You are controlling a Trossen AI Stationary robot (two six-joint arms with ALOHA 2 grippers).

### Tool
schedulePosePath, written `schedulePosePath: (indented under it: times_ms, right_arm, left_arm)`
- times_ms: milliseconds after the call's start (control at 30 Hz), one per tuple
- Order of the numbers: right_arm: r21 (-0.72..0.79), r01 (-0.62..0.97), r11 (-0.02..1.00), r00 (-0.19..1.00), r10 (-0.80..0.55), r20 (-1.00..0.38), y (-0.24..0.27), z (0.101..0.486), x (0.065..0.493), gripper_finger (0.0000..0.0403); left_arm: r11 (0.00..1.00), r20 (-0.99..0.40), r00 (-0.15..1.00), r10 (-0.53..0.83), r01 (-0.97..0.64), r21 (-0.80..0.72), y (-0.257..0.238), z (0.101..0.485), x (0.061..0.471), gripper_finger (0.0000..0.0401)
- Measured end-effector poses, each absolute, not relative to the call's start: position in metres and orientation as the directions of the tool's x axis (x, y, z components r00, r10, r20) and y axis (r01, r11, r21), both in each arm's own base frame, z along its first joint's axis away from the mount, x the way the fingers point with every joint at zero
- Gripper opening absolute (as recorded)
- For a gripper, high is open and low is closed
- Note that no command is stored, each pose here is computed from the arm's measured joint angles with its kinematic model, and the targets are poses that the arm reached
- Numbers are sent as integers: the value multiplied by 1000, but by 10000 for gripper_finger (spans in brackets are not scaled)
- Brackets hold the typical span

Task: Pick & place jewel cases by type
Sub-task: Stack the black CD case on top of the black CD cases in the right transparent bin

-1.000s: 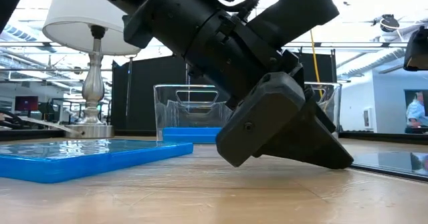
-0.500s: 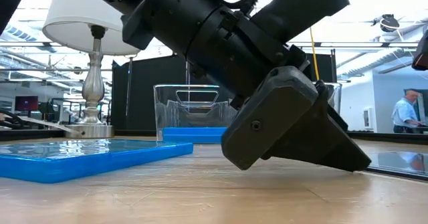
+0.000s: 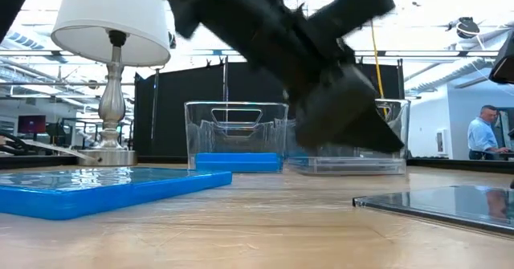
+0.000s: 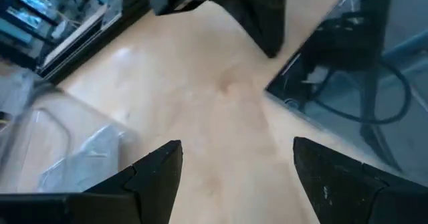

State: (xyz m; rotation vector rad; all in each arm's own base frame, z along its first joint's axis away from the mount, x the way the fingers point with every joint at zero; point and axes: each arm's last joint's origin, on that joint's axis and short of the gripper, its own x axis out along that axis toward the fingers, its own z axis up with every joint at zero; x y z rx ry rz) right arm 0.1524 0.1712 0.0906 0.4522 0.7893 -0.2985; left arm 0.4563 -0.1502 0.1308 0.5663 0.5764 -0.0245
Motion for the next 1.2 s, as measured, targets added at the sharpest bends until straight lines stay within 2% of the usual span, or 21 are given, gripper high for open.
schedulePosePath:
  times_ms: [67,167,233,433,833,1200]
  right_arm:
    - [270,432,860,668,-104,-737,171,88,152,0]
    - [266,433,861,663,-104,-742,171,87,152,0]
    - [264,433,862,661,-105,-743,170,87,152,0]
    - [262,434,862,662,-108,-742,170,87,152,0]
    - [260,441,859,674,-126,-728,169,87,152,0]
    - [263,441,858,704,-149,-694,165,89,162,0]
  left_arm:
    - [855,-553,831,68,237,462,-156,143,450,285]
    - [860,-615,781,-107,384,338,-166,162,438,285]
    - [845,-643,749,-162,442,301,-168,170,432,285]
    - [807,-718,689,-98,477,347,-171,159,423,285]
    - [813,-739,638,-214,536,227,-177,154,421,285]
    - [791,-761,616,-203,561,244,-175,121,430,285]
